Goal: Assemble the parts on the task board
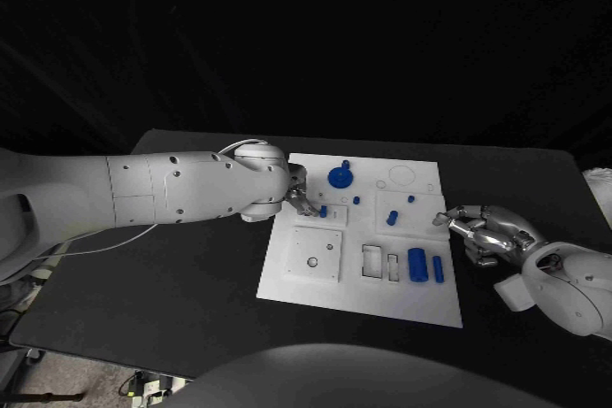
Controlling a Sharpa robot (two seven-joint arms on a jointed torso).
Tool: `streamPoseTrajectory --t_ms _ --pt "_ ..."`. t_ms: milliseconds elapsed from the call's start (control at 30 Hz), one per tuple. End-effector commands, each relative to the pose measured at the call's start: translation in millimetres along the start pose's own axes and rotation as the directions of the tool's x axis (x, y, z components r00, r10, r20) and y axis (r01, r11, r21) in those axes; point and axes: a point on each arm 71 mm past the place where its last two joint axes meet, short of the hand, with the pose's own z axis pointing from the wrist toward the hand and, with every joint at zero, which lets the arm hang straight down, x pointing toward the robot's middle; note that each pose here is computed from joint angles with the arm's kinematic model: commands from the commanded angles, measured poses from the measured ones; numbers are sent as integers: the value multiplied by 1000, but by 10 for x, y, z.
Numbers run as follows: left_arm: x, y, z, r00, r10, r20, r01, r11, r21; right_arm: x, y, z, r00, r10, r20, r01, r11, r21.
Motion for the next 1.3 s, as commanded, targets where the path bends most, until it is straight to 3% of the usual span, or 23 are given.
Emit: streamPoseTrajectory --t_ms 33,800,1300 --pt "25 -4 -1 1000 0 -9 0 1000 7 23 -1 1 1000 1 -22 -1 1000 -3" --pt "26 108 -47 1000 5 8 -5 1000 0 21 -5 -1 1000 1 -24 -1 1000 -1" --pt "41 136 -94 1000 -10 12 10 1000 25 19 -9 -1 1000 1 -24 -1 1000 1"
